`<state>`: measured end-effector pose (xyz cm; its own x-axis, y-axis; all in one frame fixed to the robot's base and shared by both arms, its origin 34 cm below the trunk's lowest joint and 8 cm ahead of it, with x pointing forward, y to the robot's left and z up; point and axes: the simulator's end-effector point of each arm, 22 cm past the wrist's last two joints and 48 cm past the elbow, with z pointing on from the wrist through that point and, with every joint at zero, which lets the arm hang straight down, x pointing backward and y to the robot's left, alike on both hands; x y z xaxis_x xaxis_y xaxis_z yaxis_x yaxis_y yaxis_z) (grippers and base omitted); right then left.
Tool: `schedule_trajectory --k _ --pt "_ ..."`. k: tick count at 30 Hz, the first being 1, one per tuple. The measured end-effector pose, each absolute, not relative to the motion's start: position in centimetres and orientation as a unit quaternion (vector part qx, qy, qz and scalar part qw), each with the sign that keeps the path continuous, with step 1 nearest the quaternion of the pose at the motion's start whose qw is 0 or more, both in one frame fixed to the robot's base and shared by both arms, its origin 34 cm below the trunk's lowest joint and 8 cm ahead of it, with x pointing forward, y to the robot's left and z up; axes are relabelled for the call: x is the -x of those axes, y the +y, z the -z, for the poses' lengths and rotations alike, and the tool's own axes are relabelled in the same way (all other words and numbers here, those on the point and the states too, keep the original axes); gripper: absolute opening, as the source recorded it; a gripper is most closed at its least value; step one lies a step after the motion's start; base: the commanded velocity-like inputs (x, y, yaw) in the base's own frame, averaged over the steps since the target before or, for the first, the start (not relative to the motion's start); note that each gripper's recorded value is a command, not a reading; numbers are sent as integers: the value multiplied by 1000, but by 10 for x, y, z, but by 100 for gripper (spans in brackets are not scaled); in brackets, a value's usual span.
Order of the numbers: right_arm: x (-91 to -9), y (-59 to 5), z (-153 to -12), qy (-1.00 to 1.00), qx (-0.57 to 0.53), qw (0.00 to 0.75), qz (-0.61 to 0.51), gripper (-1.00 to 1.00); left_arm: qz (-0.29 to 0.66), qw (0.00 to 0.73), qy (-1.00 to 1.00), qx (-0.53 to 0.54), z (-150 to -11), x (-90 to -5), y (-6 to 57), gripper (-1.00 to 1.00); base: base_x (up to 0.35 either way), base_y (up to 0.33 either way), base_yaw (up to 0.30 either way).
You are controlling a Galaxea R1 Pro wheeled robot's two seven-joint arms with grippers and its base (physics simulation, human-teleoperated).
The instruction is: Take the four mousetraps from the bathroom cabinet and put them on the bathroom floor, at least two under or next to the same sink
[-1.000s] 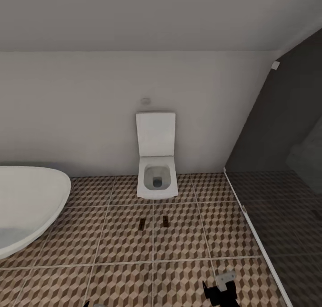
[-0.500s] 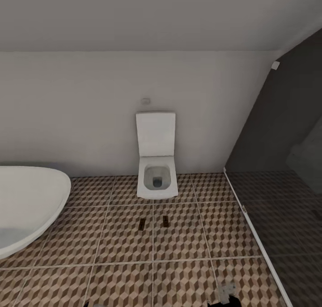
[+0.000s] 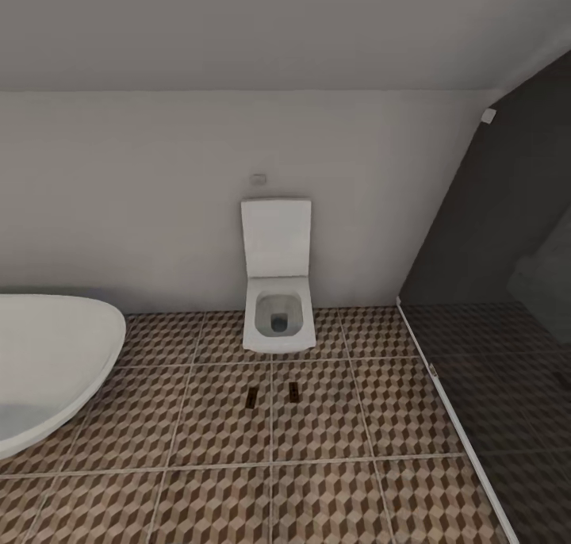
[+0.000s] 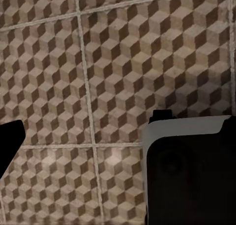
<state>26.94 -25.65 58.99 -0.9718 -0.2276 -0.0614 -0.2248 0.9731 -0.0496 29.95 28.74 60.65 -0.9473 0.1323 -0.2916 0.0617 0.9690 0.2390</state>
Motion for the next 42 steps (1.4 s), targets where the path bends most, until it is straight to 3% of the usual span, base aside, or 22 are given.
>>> schedule_trajectory --k 18,29,42 --pt "-225 -252 -590 994 111 -6 17 100 -129 72 989 -21 -607 -198 304 100 0 0 0" --pt "-214 -256 -591 999 37 -24 21 100 -122 36 992 -24 -612 -142 297 100 0 0 0" --pt "-211 -254 -591 999 24 -27 19 100 -118 14 993 -26 -617 -111 292 100 0 0 0"
